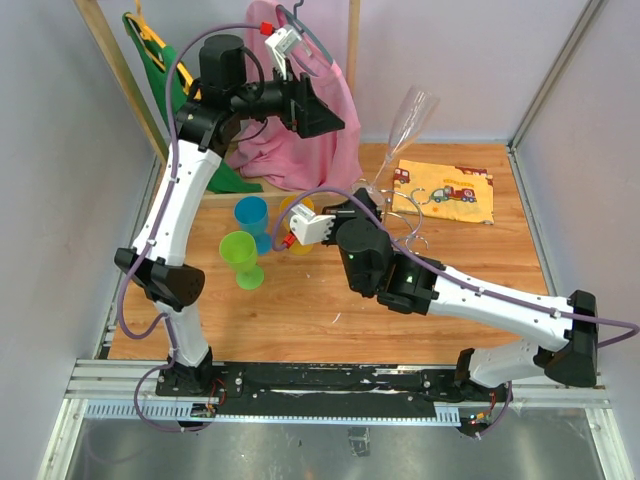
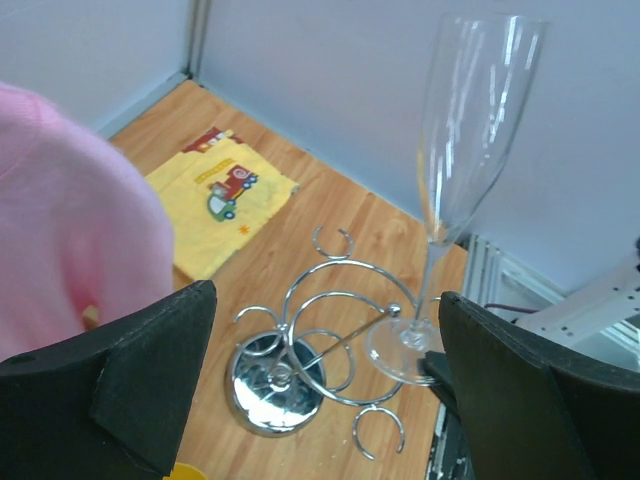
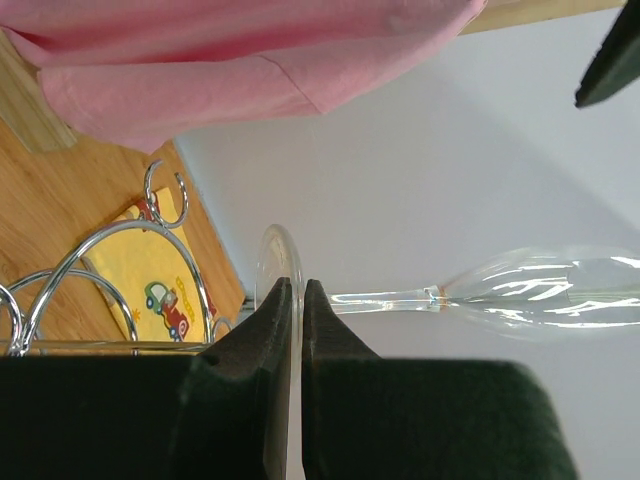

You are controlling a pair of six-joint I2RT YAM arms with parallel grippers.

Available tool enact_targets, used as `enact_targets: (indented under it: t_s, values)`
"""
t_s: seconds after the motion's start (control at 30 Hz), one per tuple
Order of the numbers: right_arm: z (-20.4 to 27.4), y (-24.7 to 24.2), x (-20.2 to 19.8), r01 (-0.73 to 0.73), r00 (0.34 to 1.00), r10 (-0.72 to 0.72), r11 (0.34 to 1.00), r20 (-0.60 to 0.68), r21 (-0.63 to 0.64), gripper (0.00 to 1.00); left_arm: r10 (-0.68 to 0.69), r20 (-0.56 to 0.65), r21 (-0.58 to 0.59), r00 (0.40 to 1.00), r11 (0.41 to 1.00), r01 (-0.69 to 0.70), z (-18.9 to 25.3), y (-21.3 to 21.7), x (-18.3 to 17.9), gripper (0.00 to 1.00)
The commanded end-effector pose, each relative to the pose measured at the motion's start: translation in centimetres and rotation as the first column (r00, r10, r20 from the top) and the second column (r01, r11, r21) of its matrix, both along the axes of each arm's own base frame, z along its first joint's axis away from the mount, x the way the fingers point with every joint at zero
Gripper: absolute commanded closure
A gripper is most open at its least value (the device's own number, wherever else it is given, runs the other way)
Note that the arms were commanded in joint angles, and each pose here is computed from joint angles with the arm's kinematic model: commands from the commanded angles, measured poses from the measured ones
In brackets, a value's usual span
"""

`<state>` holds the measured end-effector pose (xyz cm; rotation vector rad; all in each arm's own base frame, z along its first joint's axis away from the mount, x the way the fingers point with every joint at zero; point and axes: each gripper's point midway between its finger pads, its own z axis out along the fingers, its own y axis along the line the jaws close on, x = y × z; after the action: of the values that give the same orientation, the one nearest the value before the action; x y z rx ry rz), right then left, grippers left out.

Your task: Take the wine glass off the wine glass rack

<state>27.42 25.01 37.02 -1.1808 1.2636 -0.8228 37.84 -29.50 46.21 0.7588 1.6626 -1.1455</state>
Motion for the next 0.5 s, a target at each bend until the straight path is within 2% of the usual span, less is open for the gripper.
enact_targets:
  t_s: [0.0,0.47]
  values:
    - [1.9,0.5,-0.2,0.006,0.998,-0.009,0.999,0.068,0.039,0.99,-0.123,0.054,-0.093,0.991,0.987,0.128,3.9,-0.7,-2.8,0.03]
    - [1.1,3.1,-1.2,-0.039,0.995,0.039,0.999,0.090,0.003,0.99,-0.204,0.001,-0.133,0.979,0.970,0.202,3.8,-3.3,-4.6,0.05]
